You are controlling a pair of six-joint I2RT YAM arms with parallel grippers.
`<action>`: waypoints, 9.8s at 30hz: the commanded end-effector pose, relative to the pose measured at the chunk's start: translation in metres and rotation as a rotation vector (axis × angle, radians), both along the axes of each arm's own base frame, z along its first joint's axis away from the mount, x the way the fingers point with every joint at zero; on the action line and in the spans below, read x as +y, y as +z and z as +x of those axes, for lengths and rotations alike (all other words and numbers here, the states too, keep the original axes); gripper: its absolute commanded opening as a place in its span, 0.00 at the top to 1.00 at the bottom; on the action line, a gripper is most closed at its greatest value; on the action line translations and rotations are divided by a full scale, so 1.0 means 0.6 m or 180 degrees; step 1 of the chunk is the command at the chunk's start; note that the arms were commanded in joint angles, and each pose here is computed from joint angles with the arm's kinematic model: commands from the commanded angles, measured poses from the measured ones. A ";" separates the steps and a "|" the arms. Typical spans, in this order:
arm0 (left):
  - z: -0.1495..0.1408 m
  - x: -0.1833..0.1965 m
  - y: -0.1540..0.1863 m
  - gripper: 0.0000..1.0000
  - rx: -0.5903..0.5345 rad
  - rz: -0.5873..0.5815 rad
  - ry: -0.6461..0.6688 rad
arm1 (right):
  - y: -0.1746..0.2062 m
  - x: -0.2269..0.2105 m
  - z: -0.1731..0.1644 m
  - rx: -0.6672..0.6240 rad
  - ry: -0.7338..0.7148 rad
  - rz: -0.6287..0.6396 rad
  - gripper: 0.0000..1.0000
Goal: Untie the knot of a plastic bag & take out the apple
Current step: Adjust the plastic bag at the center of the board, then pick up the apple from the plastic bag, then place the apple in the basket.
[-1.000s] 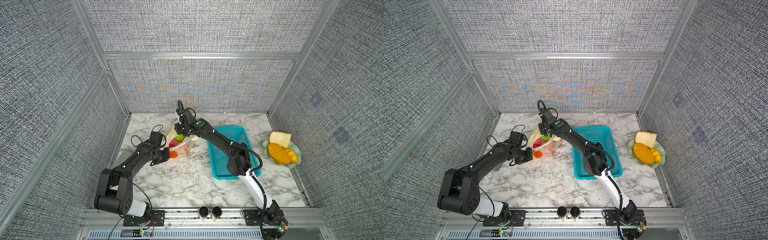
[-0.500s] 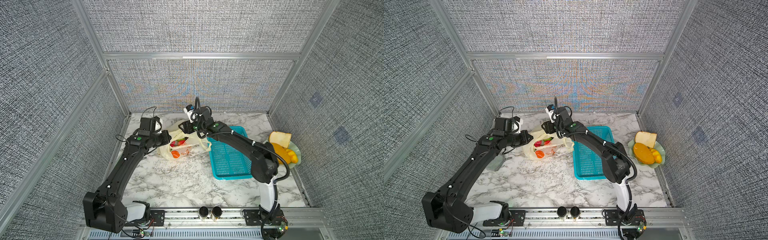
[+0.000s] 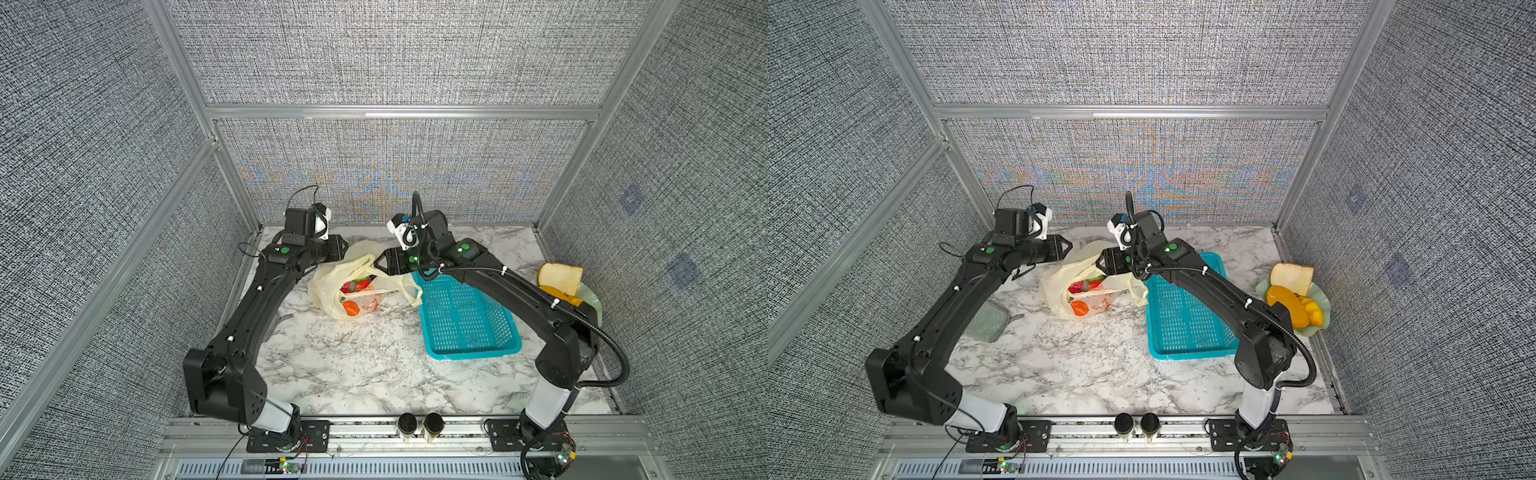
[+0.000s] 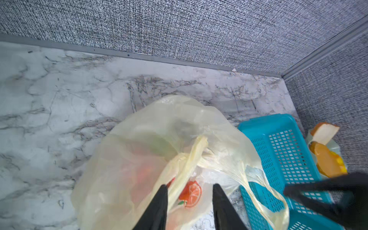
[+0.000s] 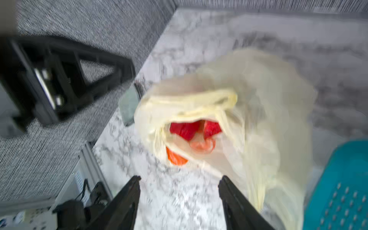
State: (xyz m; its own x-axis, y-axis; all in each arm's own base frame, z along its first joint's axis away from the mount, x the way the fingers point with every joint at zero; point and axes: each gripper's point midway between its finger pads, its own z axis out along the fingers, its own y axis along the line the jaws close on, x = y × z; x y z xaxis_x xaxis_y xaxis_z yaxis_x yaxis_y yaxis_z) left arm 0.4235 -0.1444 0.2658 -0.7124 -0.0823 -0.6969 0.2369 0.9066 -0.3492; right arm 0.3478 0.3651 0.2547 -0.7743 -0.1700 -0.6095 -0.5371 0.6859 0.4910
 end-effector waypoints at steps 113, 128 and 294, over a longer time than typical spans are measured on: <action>-0.090 0.075 -0.054 0.99 0.0182 -0.0005 0.0482 | 0.122 0.087 -0.055 -0.0629 0.1294 0.0378 1.00; -0.104 0.076 -0.095 0.99 0.0455 -0.0037 0.0556 | -0.144 0.026 -0.276 0.0203 0.2168 -0.0943 1.00; -0.140 0.010 -0.018 0.79 -0.0103 0.0173 0.0058 | -0.015 -0.126 -0.146 0.0879 -0.0102 0.0156 0.40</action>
